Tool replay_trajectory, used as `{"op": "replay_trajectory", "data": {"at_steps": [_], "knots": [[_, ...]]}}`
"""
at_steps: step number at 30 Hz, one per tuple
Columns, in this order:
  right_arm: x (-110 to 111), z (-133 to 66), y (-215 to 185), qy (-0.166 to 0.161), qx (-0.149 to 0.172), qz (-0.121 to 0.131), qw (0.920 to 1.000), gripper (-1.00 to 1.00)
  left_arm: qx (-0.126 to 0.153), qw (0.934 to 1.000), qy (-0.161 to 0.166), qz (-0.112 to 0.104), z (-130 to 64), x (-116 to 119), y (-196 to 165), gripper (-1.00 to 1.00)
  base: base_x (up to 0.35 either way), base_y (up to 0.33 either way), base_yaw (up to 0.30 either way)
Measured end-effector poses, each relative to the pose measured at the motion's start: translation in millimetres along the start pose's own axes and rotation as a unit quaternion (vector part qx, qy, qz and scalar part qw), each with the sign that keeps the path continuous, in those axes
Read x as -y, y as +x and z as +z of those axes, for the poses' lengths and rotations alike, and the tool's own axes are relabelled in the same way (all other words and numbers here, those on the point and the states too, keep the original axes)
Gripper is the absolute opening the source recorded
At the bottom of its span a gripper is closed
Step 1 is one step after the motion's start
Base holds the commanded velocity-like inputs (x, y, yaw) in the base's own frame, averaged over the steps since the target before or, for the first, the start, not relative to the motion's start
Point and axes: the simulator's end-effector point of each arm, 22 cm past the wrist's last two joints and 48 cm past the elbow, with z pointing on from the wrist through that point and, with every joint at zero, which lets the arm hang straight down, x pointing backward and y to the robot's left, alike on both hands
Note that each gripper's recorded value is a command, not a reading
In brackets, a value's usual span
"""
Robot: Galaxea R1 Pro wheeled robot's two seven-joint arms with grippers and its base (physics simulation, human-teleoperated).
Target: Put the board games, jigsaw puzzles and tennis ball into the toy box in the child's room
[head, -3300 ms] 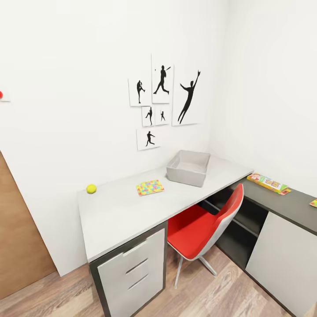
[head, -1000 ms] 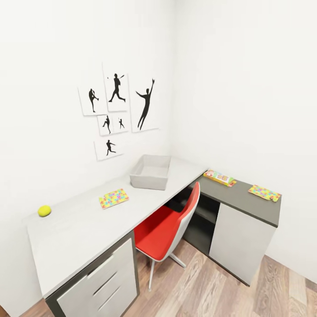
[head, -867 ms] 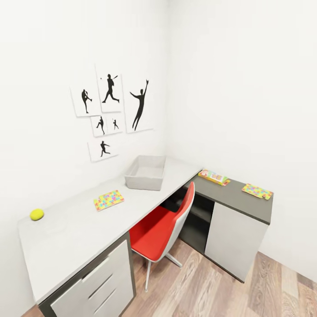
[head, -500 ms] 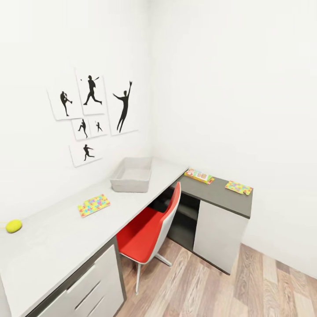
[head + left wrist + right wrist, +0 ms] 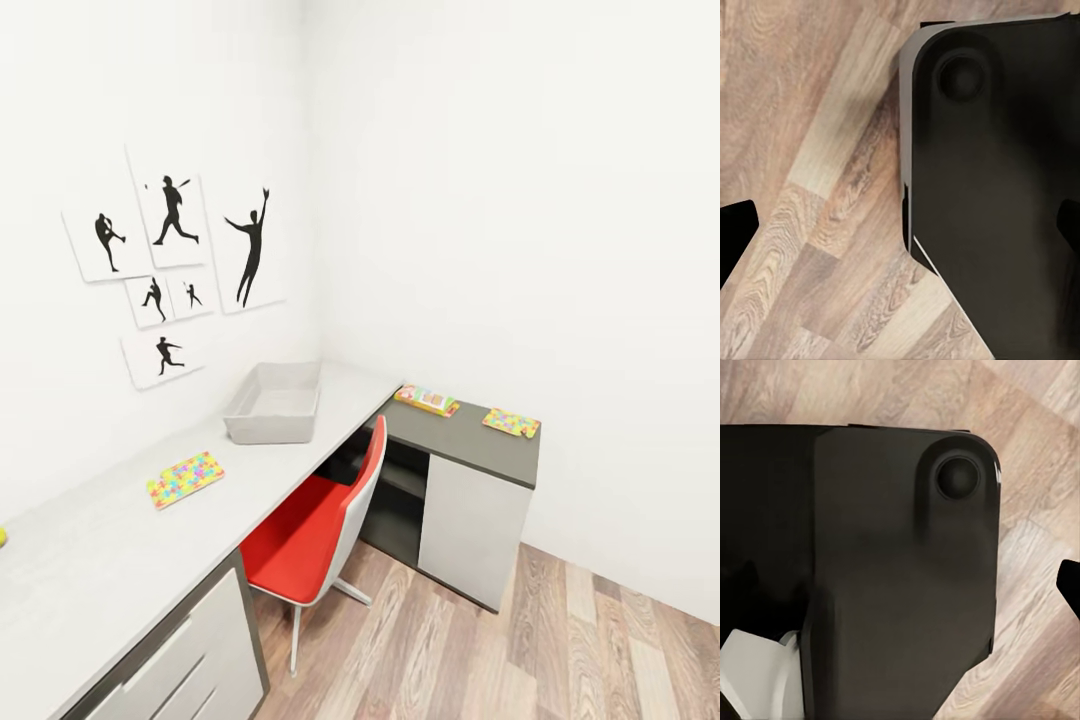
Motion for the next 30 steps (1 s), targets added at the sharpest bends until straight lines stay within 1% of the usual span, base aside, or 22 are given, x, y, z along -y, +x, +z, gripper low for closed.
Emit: {"op": "replay_trajectory", "data": {"at_steps": [5, 8, 14, 16, 18, 21, 23, 26, 29, 30], "knots": [[-1.9, -4.1, -6.9, 0.0, 0.002, 0.001, 1.0, 1.0, 0.0, 1.0, -0.001, -0.001, -5.9, -1.3, -1.5, 1.0, 0.0, 0.0, -0.008], [-2.0, -2.8, -20.7, 0.0, -0.001, 0.0, 1.0, 1.0, 0.001, 1.0, -0.001, -0.002, -9.3, -1.9, -3.6, 1.0, 0.0, 0.0, -0.002], [-0.9, 2.8, -57.5, 0.002, -0.027, 0.002, 0.9996, 1.0, 0.023, 0.9997, -0.001, -0.004, -14.8, -1.8, -38.2, 1.0, 0.0, 0.0, 0.0], [0.0, 4.7, -76.3, 0.004, -0.032, 0.009, 0.9994, 1.0, 0.028, 0.9996, -0.001, -0.005, -16.8, -0.7, -55.0, 1.0, 0.0, 0.0, 0.0], [1.5, 6.4, -100.0, 0.006, -0.035, 0.024, 0.9991, 1.0, 0.027, 0.9996, 0.001, -0.006, -19.4, 1.5, -75.6, 1.0, 0.0, 0.0, 0.0], [2.8, 5.4, -119.6, 0.007, -0.032, 0.036, 0.9988, 1.0, 0.023, 0.9997, 0.002, -0.006, -24.0, 2.6, -91.5, 1.0, 0.0, 0.0, 0.0], [3.6, 5.1, -142.1, 0.008, -0.026, 0.046, 0.9986, 1.0, 0.023, 0.9997, 0.003, -0.007, -28.5, 3.5, -110.6, 1.0, 0.0, 0.0, 0.0], [4.3, 3.4, -178.5, 0.006, -0.019, 0.057, 0.9982, 1.0, 0.03, 0.9995, 0.005, -0.009, -38.0, 3.9, -150.0, 1.0, 0.0, 0.0, 0.0], [4.7, 0.0, -205.2, 0.004, -0.015, 0.061, 0.998, 1.0, 0.036, 0.9993, 0.005, -0.011, -47.9, 2.6, -185.3, 1.0, 0.0, 0.0, -0.061], [6.3, -1.4, -215.5, 0.005, -0.012, 0.062, 0.998, 1.0, 0.039, 0.9992, 0.005, -0.011, -52.6, 2.2, -203.4, 1.0, 0.0, 0.0, -0.144]]}}
